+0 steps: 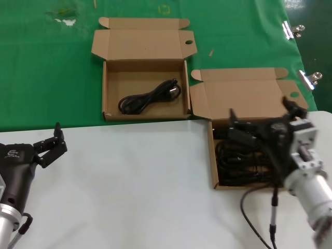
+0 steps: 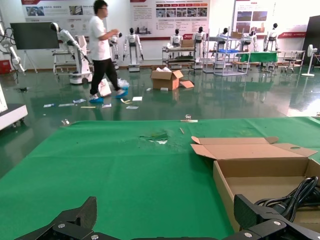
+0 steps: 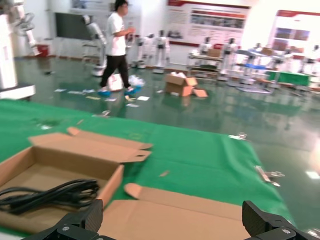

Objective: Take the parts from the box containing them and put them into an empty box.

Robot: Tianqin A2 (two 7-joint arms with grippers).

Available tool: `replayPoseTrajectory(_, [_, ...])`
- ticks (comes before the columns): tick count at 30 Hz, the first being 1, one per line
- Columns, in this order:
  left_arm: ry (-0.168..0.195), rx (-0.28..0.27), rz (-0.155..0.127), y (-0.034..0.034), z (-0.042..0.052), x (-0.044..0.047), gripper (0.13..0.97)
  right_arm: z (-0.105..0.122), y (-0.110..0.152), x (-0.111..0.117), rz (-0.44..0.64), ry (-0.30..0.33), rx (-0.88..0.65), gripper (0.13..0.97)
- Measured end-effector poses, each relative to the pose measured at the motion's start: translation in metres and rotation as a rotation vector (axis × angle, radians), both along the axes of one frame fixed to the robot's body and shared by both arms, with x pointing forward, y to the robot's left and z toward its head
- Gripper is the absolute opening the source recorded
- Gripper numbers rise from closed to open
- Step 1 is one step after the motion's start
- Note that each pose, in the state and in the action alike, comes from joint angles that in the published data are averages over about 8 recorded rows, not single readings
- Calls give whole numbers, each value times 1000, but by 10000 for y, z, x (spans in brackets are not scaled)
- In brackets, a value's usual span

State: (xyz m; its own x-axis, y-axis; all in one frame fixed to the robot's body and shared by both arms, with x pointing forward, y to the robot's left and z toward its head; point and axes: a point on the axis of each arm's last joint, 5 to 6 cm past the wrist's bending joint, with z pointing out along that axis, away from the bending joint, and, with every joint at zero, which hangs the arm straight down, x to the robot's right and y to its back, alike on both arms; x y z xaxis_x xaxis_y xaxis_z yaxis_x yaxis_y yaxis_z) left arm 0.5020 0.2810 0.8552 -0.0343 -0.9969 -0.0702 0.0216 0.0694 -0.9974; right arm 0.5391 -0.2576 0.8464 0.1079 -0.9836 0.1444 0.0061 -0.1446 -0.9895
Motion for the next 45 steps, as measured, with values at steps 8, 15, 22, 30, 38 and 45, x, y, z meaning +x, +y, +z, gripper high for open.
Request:
replayPoseTrajectory(8, [0, 0, 0, -3, -1, 1, 966, 46, -135, -184, -43, -13, 47, 966])
replayPoseTrajectory(15, [0, 0, 0, -3, -1, 1, 966, 47, -138, -188, -44, -13, 48, 966])
replayPoseTrajectory(22, [0, 0, 0, -3, -1, 1, 966, 47, -138, -188, -44, -13, 48, 966])
replayPoseTrajectory(30, [0, 0, 0, -3, -1, 1, 966, 47, -138, -188, -44, -13, 48, 966])
replayPoseTrajectory(38, [0, 0, 0, -3, -1, 1, 966, 47, -138, -188, -44, -13, 48, 966])
replayPoseTrajectory(45, [0, 0, 0, -3, -1, 1, 966, 47, -138, -188, -44, -13, 48, 966])
